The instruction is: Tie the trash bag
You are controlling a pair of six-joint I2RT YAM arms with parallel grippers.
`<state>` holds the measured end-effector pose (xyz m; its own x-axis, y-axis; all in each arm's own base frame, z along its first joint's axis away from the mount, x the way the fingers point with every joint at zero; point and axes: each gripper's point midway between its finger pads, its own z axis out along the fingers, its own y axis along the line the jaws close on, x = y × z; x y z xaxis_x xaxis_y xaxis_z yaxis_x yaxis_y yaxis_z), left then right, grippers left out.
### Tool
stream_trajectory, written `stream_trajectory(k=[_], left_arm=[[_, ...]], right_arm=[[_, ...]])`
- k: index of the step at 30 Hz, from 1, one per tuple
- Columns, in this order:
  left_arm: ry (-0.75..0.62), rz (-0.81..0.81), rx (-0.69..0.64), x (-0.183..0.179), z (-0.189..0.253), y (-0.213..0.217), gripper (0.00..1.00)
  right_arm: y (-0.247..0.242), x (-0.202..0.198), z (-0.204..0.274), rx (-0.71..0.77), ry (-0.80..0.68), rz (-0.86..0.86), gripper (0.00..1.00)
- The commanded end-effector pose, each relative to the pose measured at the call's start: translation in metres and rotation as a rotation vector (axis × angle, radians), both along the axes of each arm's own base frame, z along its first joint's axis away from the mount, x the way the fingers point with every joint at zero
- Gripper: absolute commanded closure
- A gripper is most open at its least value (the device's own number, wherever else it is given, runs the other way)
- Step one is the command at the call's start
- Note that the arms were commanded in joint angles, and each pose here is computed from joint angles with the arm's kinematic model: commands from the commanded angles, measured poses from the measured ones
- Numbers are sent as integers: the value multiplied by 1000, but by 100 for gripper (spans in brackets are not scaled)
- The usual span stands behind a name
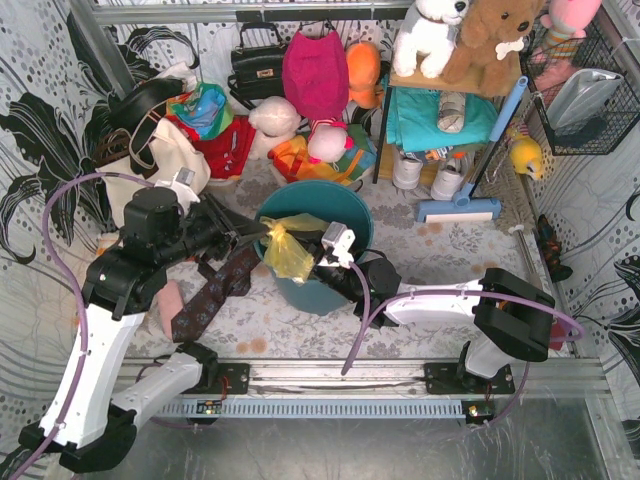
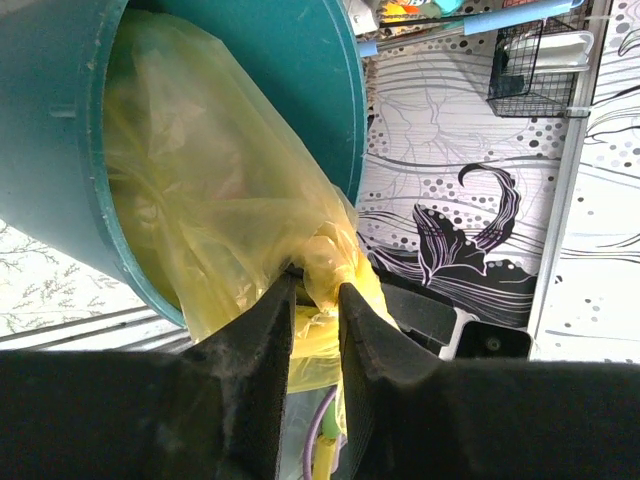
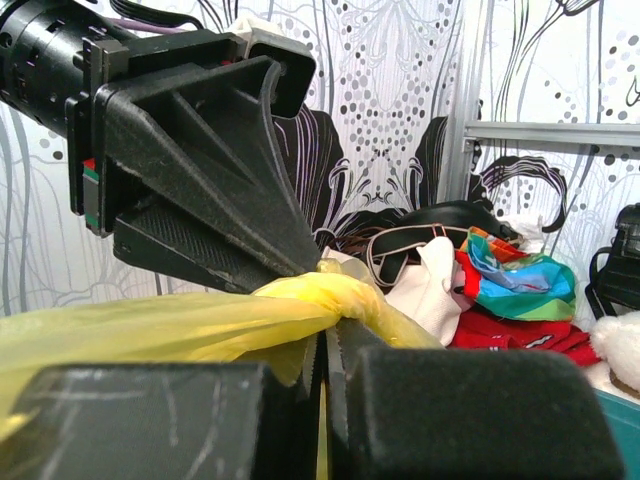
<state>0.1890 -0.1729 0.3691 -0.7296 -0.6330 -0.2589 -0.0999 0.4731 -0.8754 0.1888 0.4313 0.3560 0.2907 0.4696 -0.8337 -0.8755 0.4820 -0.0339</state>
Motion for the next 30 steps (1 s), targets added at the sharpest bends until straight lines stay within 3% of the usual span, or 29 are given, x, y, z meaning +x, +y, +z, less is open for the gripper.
stream_trajectory(k=[1, 4, 9, 12, 15, 19, 21, 25, 30], left_arm=[[-49, -28, -28, 1, 11, -7, 72], [-48, -35, -25, 1, 9, -7, 78], [-42, -28, -10, 3, 6, -7, 56], [-50, -26, -4, 4, 8, -7, 53], [-50, -21, 7, 5, 7, -6, 57], [-53, -19, 11, 6, 8, -6, 74], [-56, -18, 11, 7, 9, -6, 75], [-60, -4, 23, 8, 9, -3, 60], [-69, 31, 38, 13, 13, 2, 53]], right_arm=[[6, 2, -2, -25, -8, -5, 100], [8, 2, -3, -34, -13, -4, 100], [9, 1, -6, -48, -16, 5, 100], [8, 0, -6, -47, -19, 7, 100], [8, 0, -5, -50, -21, 7, 100], [9, -1, -7, -61, -27, 6, 100], [9, -1, -6, -61, -30, 6, 100], [9, -2, -6, -60, -36, 12, 100], [8, -3, -6, -60, -38, 18, 100]])
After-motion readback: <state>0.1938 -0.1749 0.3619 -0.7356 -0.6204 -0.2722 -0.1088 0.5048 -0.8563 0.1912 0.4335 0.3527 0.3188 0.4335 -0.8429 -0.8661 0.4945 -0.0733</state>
